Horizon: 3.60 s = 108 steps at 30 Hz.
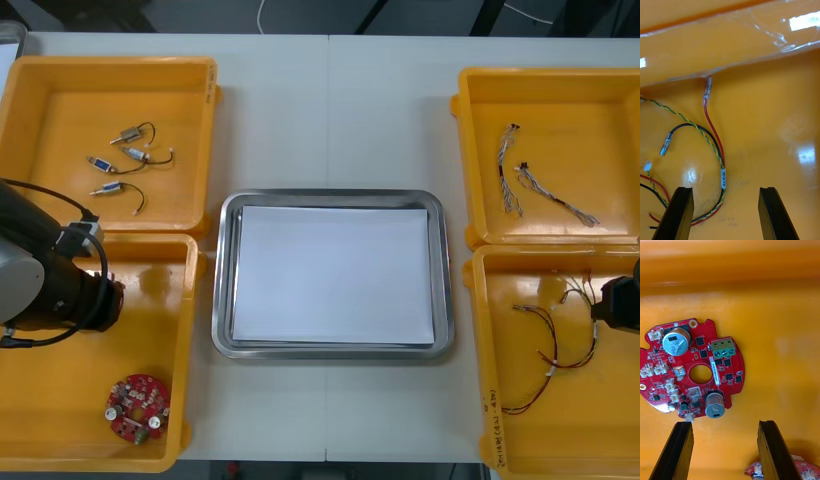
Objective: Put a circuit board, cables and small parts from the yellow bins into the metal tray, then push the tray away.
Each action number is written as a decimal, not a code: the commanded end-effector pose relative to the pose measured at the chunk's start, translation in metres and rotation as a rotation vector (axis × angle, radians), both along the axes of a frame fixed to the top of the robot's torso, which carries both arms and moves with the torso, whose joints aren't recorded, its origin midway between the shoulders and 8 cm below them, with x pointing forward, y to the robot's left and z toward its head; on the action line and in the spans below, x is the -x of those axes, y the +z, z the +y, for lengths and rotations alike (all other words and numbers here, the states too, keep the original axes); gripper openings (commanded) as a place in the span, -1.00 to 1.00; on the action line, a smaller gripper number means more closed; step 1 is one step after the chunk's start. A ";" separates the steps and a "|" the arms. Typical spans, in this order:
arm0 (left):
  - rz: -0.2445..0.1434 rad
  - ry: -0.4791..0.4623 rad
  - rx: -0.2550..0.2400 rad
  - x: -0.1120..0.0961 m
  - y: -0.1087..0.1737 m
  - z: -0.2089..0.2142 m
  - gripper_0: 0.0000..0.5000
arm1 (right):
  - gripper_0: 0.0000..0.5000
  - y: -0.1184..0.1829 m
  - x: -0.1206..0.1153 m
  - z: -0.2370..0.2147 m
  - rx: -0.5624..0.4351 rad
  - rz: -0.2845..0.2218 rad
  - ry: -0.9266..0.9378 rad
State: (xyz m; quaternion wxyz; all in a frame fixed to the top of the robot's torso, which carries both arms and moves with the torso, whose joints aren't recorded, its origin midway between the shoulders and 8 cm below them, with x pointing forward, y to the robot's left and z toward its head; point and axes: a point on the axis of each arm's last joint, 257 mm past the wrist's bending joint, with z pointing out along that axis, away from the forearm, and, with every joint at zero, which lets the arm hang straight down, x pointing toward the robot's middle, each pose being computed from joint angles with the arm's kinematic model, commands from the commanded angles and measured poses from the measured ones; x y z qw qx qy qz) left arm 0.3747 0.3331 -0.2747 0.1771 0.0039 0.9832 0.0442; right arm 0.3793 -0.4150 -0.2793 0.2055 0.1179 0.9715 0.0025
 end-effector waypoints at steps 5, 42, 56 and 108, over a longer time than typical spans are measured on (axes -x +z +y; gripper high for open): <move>-0.003 0.144 0.053 0.007 -0.022 -0.012 1.00 | 1.00 -0.025 -0.002 0.004 -0.022 -0.005 -0.004; -0.005 0.168 0.077 0.004 -0.038 -0.013 1.00 | 1.00 -0.070 0.022 0.010 -0.027 0.010 -0.012; -0.004 0.166 0.074 0.005 -0.041 -0.014 -1.00 | -1.00 -0.071 0.023 0.013 -0.035 0.015 -0.011; -0.088 0.101 0.094 0.010 0.046 -0.024 -1.00 | -1.00 0.154 0.039 0.015 0.178 -0.156 0.240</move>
